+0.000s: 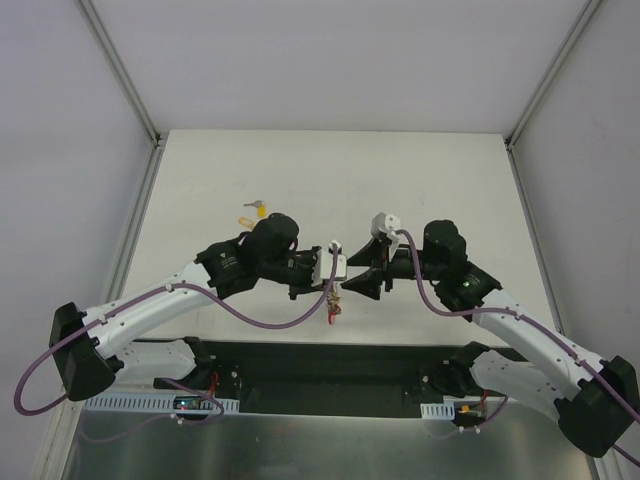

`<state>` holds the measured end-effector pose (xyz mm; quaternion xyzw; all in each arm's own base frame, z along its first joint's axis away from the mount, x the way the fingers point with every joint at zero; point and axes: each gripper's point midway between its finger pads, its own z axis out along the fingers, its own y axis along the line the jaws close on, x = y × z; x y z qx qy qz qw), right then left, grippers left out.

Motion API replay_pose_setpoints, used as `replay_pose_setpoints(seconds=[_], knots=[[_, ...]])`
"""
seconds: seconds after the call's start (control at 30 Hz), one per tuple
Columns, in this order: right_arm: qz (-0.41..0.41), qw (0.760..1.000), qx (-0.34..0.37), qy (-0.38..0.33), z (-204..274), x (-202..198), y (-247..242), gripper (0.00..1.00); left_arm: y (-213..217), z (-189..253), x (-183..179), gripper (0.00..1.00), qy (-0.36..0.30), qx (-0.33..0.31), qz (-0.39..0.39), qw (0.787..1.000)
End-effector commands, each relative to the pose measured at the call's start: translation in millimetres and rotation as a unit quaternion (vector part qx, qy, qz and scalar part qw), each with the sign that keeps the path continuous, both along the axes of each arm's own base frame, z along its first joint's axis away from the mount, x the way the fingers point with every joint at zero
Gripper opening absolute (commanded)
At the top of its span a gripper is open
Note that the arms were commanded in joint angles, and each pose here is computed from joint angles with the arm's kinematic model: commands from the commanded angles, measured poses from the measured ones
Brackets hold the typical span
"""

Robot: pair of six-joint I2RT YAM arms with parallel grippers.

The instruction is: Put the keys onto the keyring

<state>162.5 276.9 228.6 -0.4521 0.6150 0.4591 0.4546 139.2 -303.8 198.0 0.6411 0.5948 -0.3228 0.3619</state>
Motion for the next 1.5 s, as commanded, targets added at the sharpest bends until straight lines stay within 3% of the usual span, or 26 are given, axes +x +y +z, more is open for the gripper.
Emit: replay_pose_setpoints(seconds=[0.0,0.37,0.5,0.73,0.9,1.17,1.47], knots=[[0.082,0.996,0.003,-0.032,12,-18,11,0.6,-3,37,-2,0.0,-0.03,-0.044,-0.026,0.998],[0.127,0.991,-0.023,-0.021,3,-22,25,0.59,0,39,-8,0.0,-0.03,-0.053,-0.043,0.997],[0.138,0.99,-0.023,-0.02,4,-23,29,0.54,2,37,-8,0.0,-0.03,-0.052,-0.041,0.997],[0.158,0.987,-0.032,-0.011,-2,-27,32,0.38,3,38,-7,0.0,-0.031,-0.052,-0.037,0.997],[0.165,0.986,-0.032,-0.016,-2,-27,35,0.31,3,38,-4,0.0,-0.027,-0.052,-0.032,0.998],[0.163,0.986,-0.041,-0.009,-6,-29,32,0.01,6,37,2,0.0,-0.03,-0.046,-0.012,0.998],[0.118,0.991,-0.057,-0.019,-13,-20,26,0.01,14,44,19,0.01,-0.053,-0.047,0.046,0.996]])
